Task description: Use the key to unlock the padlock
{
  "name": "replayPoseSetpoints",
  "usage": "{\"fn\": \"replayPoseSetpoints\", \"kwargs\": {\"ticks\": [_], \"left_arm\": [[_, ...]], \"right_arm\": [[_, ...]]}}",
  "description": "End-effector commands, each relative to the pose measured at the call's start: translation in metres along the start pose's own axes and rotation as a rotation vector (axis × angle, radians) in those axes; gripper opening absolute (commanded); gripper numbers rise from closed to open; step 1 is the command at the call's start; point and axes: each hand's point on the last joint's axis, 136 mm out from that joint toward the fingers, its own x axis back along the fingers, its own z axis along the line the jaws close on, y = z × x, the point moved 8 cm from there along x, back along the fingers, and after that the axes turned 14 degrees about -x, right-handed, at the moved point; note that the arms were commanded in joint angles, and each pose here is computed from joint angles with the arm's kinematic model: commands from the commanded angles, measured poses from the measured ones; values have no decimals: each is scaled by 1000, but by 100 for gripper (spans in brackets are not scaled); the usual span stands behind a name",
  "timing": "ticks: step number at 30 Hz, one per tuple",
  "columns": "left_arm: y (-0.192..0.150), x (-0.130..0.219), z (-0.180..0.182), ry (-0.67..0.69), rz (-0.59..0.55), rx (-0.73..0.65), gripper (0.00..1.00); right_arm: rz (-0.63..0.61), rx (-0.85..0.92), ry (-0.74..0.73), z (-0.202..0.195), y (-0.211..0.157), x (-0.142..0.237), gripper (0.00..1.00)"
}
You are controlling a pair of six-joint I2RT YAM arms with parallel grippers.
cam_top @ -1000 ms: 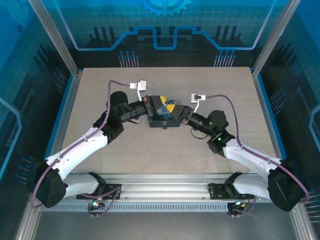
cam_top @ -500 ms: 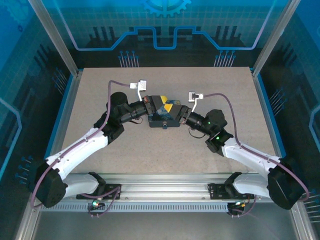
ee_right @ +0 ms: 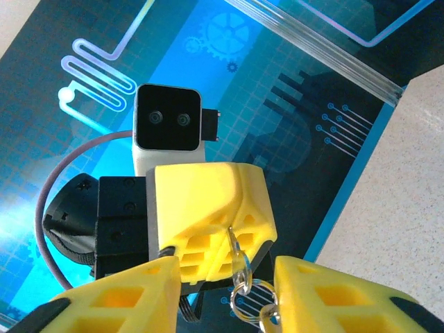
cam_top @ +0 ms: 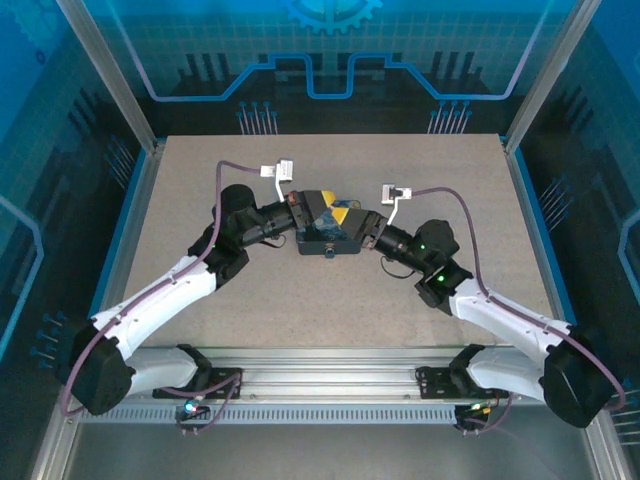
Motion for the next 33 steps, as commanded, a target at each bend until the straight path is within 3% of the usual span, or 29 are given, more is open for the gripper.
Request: {"fn": "replayPoseSetpoints", "kwargs": {"ticks": [1,18,22,25,33], "left_arm": [[4,1,-7,-23,-25,-18,0],[5,1,-11,-30,-30,-30,0],[5,1,-12,-34,-29,-33,0],[6,2,-13,-30,-31,-37,0],[5,2,-13,-37,-27,-29,0]], "right_arm": [[-22,38,30,16,5,1,48],[-17,21,4,7,5,2,4],[-17,26,-6,7,4,4,6],[-26,20,-29,4,4,7,23],[-29,38,-16,10,4,10,5]]}}
